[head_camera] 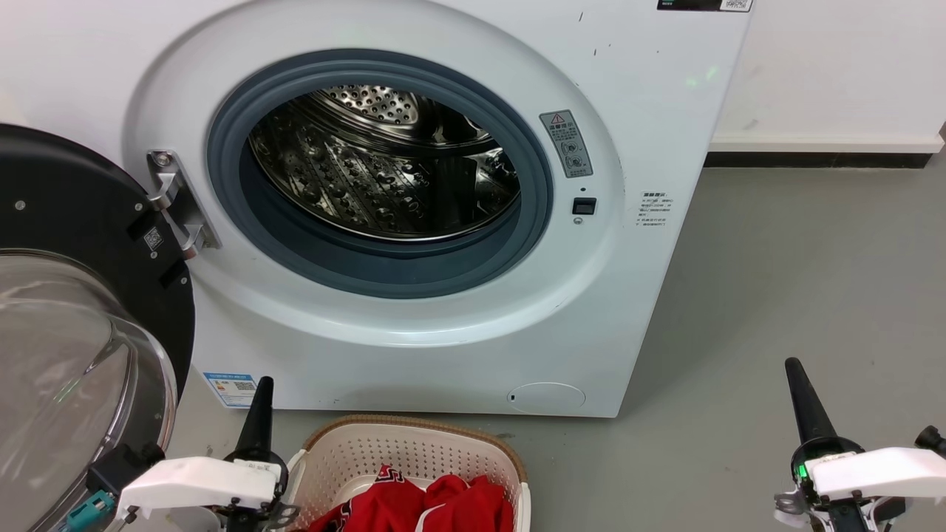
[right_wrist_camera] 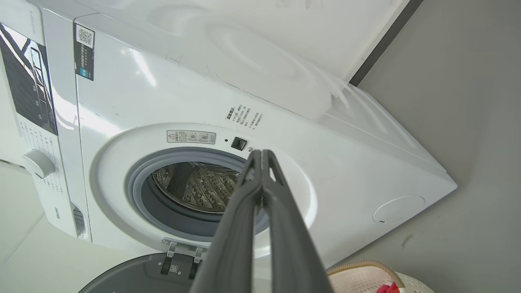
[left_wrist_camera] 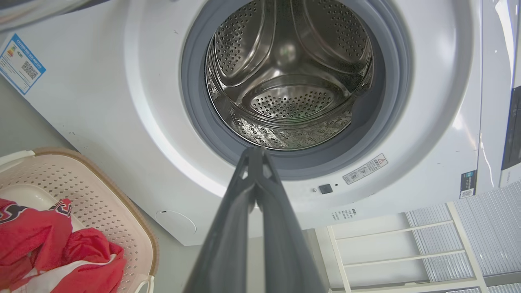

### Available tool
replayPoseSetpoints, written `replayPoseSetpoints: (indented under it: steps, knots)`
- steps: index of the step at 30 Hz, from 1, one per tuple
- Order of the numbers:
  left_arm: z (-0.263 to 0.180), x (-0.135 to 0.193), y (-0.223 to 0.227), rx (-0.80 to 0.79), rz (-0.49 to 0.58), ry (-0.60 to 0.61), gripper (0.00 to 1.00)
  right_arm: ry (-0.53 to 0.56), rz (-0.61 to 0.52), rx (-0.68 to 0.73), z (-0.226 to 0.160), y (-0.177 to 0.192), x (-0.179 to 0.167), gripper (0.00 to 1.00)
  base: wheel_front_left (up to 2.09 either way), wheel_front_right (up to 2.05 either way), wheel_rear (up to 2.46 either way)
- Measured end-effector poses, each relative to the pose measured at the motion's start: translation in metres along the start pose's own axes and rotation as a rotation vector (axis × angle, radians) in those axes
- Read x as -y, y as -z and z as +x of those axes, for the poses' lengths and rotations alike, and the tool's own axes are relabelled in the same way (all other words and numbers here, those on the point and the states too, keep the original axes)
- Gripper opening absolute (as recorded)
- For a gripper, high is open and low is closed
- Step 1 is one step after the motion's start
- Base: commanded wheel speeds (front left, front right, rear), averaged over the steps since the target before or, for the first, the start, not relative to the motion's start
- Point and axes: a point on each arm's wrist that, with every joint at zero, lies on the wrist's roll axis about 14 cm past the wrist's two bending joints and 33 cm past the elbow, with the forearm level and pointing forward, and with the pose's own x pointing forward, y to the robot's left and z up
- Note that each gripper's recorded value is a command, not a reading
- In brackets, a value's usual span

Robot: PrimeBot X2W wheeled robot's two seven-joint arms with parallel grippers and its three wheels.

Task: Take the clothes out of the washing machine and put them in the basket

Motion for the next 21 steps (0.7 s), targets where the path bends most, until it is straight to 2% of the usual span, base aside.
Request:
replayPoseSetpoints:
  steps: [21]
  knots:
    - [0.0068, 0.0044, -0.0025, -0.007, -0.211, 0.022, 0.0, -0.005, 0.204, -0.008, 0.0074, -0.0018, -0.0025, 0.0, 0.0, 0.0, 0.0]
